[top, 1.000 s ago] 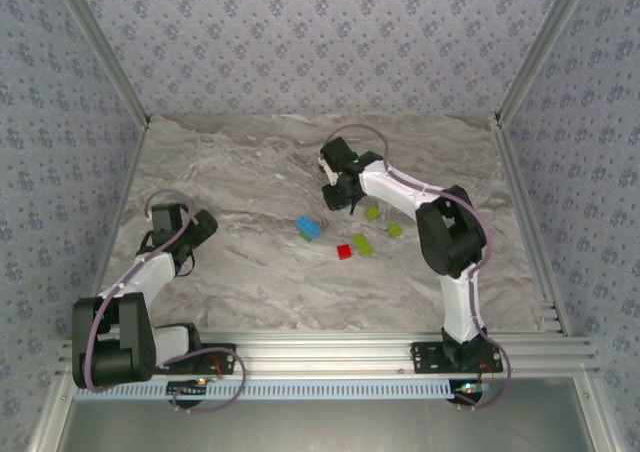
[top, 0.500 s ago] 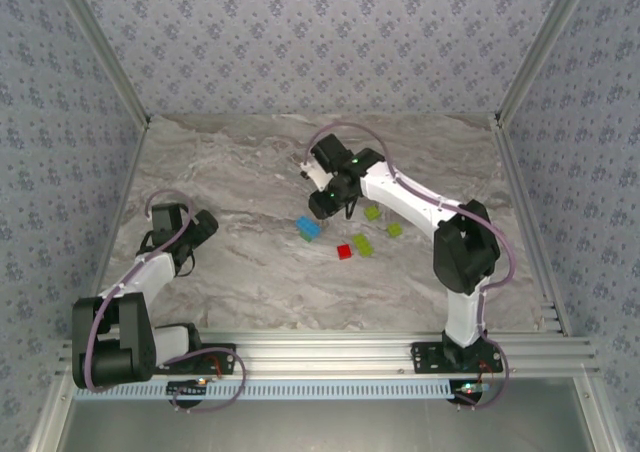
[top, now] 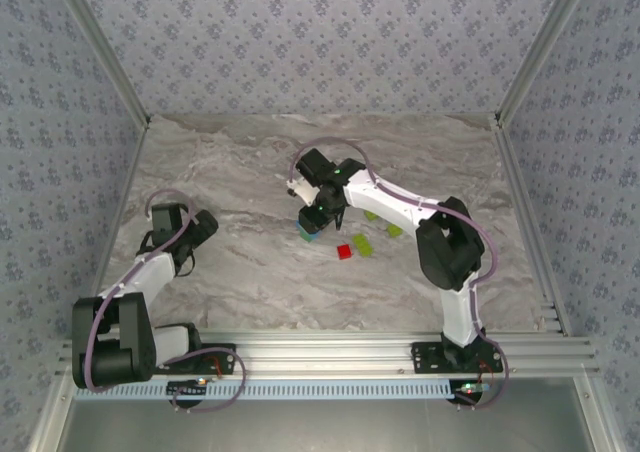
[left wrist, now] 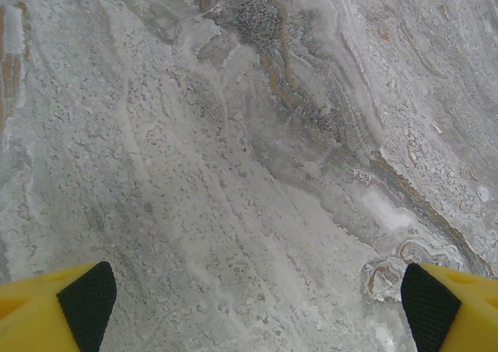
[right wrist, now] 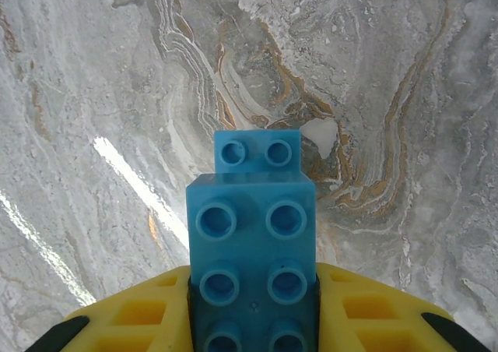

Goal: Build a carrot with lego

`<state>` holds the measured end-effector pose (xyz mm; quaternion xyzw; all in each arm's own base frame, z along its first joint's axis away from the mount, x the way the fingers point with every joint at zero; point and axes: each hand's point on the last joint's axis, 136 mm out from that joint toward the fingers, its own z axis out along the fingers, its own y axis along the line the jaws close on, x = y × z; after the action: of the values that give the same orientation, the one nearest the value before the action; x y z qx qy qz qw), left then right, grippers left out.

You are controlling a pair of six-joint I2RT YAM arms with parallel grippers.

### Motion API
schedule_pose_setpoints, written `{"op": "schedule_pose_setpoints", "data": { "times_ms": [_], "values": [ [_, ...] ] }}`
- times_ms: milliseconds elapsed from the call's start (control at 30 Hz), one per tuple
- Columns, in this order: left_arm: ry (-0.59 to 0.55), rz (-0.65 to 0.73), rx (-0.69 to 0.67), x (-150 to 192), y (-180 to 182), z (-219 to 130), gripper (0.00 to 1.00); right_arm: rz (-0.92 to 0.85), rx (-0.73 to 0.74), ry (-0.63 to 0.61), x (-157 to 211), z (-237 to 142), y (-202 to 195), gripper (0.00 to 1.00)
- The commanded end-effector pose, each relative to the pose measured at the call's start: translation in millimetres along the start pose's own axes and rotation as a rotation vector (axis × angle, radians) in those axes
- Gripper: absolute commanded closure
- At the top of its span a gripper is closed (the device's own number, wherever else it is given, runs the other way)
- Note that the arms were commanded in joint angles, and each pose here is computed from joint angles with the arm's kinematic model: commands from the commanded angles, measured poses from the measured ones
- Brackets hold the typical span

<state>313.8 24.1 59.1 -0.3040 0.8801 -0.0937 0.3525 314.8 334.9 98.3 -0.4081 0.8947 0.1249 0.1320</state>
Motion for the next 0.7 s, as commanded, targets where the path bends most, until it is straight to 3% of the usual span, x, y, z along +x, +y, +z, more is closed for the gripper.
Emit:
{"op": "schedule_pose_setpoints", "data": {
  "times_ms": [0,333,667],
  "values": [
    [-0.032,0.007,0.024,-16.2,-8.8,-2.5,0.03,-0.031,-0.017,0.001,-4.3,7.6,-1.9,0.68],
    [-0.032,0.008,0.025,-16.5,-9.4,-2.4,0.03,-0.048,-0.026,0.006,-6.8,18.3,-2.5,0.68],
    [-0.030,0.008,0.024,-16.4,-9.3,-1.9,0.03,-0.063,-0.008,-0.031,-13.1,0.6,-3.5,0.69]
  ]
}}
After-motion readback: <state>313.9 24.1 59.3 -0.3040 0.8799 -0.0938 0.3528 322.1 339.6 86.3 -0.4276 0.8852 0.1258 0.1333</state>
